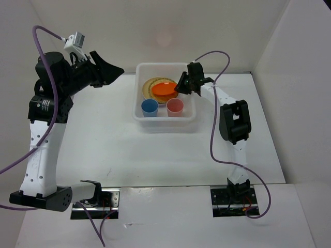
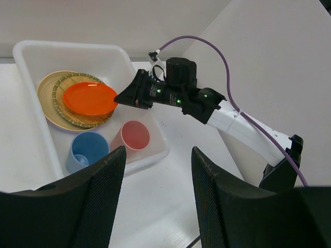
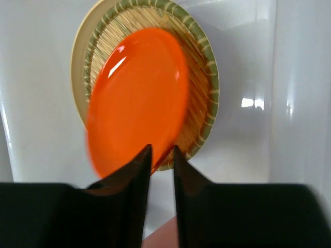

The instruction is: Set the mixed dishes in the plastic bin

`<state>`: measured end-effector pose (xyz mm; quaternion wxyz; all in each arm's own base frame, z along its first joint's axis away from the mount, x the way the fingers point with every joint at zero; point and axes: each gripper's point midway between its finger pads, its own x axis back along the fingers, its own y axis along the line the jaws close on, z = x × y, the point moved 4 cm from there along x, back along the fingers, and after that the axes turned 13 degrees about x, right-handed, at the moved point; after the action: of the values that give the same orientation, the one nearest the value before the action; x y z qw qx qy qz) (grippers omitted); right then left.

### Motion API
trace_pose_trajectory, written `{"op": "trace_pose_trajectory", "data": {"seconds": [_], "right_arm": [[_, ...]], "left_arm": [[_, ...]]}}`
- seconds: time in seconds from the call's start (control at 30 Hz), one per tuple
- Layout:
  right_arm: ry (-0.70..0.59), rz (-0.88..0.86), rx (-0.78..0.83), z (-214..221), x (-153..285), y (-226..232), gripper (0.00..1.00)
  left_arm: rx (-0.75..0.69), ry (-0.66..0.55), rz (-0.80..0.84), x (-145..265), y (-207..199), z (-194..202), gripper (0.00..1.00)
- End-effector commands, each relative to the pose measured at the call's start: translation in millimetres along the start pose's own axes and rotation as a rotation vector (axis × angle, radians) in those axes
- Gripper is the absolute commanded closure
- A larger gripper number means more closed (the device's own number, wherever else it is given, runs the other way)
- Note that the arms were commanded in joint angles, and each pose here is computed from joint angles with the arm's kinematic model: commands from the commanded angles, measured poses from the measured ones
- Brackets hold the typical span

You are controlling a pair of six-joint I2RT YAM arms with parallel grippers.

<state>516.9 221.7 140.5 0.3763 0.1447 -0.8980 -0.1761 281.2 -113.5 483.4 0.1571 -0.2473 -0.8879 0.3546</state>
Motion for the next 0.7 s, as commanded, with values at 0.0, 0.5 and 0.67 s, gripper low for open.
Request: {"op": "trace_pose_trajectory", "data": {"seconds": [0.0, 0.5, 0.67], "right_arm": [[-0.047, -0.011, 0.047, -18.1, 5.6, 9.9, 0.69], [-0.375, -0.094, 0.203, -114.2, 193.9, 91.4, 0.00], [-0.503, -0.096, 0.199, -105.8, 296.4, 90.3, 0.00]], "left_arm": [[-0.013, -0.018, 0.043, 5.6, -9.0, -3.3, 0.39], [-0.033, -0.020, 0.045, 8.6, -9.1, -2.1, 0.39], [-0.055, -0.045, 0.080, 21.5, -21.2, -4.1, 0.39]]}}
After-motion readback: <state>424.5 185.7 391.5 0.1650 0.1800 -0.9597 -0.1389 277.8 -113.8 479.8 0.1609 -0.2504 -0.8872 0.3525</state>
